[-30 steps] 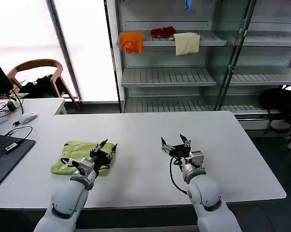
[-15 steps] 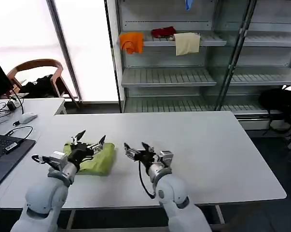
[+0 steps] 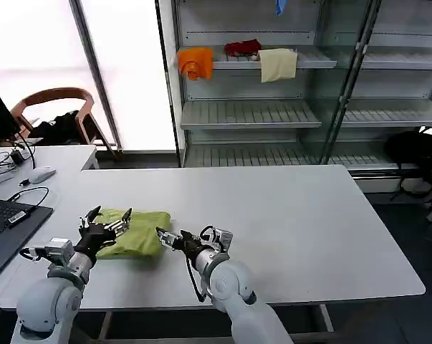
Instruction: Fold and organize the clothes.
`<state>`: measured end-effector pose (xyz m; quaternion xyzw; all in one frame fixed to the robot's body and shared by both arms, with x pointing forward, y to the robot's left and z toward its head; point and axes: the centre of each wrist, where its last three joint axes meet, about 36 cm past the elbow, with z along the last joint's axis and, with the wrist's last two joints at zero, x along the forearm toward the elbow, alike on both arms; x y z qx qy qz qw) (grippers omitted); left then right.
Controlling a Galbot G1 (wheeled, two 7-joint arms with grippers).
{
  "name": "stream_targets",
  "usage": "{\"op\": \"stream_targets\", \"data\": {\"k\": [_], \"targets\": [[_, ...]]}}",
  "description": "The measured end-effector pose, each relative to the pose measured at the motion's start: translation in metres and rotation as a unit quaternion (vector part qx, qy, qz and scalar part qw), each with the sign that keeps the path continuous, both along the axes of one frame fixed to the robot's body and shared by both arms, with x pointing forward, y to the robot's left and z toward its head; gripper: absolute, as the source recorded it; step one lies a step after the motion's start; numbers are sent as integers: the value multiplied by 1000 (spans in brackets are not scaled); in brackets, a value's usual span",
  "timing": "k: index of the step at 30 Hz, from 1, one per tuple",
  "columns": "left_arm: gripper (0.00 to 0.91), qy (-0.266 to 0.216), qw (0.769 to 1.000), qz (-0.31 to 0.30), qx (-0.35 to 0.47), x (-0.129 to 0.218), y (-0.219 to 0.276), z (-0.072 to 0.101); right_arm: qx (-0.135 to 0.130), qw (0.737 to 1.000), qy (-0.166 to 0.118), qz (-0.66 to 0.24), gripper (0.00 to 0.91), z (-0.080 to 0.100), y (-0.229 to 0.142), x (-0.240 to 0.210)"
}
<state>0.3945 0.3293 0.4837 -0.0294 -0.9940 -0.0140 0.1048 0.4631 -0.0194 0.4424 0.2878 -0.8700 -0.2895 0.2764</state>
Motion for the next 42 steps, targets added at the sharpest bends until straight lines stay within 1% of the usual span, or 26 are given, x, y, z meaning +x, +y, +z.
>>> {"op": "stream_targets", "data": {"k": [1,2,3,4,5,6,7,15,25,32,37,38,39,42], "targets": [[907,1,1000,1,-2,-1,1,-1,1,1000,3,1,776,-1,0,1],[907,2,1000,3,-2,-2,2,-1,3,1000,6,3,715,-2,1,2],[907,2,1000,5,-3,-2,3,-2,4,1000,9,5,534,-3,2,3],[907,2,1000,6,-4,-3,3,-3,5,1000,11,7,443,-3,3,4],[907,3,1000,7,-5,-3,4,-3,6,1000,12,9,242,-4,4,5],[907,4,1000,9,-6,-4,5,-4,6,1000,13,11,111,-5,4,7],[907,4,1000,10,-7,-4,5,-4,7,1000,14,13,10,-5,5,8],[907,9,1000,16,-14,-9,5,-10,8,1000,15,23,0,-8,6,21],[907,8,1000,23,-17,-8,7,-11,15,999,13,26,0,-10,3,24],[907,9,999,25,-20,-7,8,-16,35,999,-2,14,0,7,-7,23],[907,10,999,26,-20,-4,9,-18,60,998,-12,3,0,22,-18,24],[907,10,999,26,-20,-4,10,-19,65,998,-14,3,20,25,-20,24],[907,10,999,26,-20,-4,10,-19,69,997,-14,3,907,27,-21,23],[907,9,999,27,-20,-2,10,-20,78,997,-15,6,907,27,-22,22]]}}
